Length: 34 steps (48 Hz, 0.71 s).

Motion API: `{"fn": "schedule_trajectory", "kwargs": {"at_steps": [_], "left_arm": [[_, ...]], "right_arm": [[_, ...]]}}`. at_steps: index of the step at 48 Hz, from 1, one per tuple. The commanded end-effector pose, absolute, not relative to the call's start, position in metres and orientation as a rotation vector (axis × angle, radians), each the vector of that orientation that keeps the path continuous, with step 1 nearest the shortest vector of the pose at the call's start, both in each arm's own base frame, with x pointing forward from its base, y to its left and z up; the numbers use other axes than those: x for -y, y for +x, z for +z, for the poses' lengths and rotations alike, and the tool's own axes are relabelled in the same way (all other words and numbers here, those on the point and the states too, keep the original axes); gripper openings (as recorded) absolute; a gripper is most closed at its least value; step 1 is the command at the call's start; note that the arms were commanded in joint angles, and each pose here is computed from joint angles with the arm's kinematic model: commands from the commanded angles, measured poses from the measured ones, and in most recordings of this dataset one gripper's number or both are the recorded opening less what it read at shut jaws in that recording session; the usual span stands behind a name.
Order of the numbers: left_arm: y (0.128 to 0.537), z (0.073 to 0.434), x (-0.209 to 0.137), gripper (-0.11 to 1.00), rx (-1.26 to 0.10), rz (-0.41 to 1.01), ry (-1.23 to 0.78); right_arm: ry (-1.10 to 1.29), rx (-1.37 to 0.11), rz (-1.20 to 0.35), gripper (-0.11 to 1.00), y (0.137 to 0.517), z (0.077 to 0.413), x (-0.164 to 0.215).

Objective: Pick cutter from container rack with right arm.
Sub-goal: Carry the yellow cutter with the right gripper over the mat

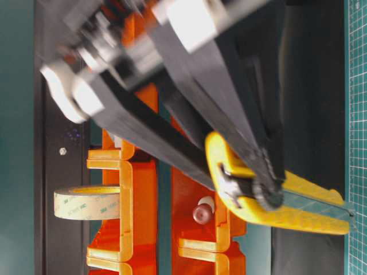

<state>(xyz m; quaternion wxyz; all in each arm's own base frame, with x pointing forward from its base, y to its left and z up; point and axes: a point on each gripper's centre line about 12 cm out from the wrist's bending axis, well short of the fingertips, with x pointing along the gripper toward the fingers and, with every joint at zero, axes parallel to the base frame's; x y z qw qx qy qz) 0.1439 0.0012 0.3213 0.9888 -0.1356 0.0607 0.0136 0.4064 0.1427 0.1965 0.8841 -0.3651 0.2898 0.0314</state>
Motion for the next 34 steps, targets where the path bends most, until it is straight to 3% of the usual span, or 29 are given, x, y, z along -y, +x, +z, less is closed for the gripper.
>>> {"fn": "schedule_trajectory", "kwargs": {"at_steps": [1,34], "left_arm": [[0.144,0.333,-0.002,0.01,-0.094,0.026,-0.271],[0.147,0.328,-0.005,0.01,-0.106,0.053,-0.292]], "right_arm": [[-0.750,-0.582,0.091,0.28,0.409,0.200,-0.137],[-0.725,-0.725,0.136,0.28,0.406,0.143,-0.107]]}}
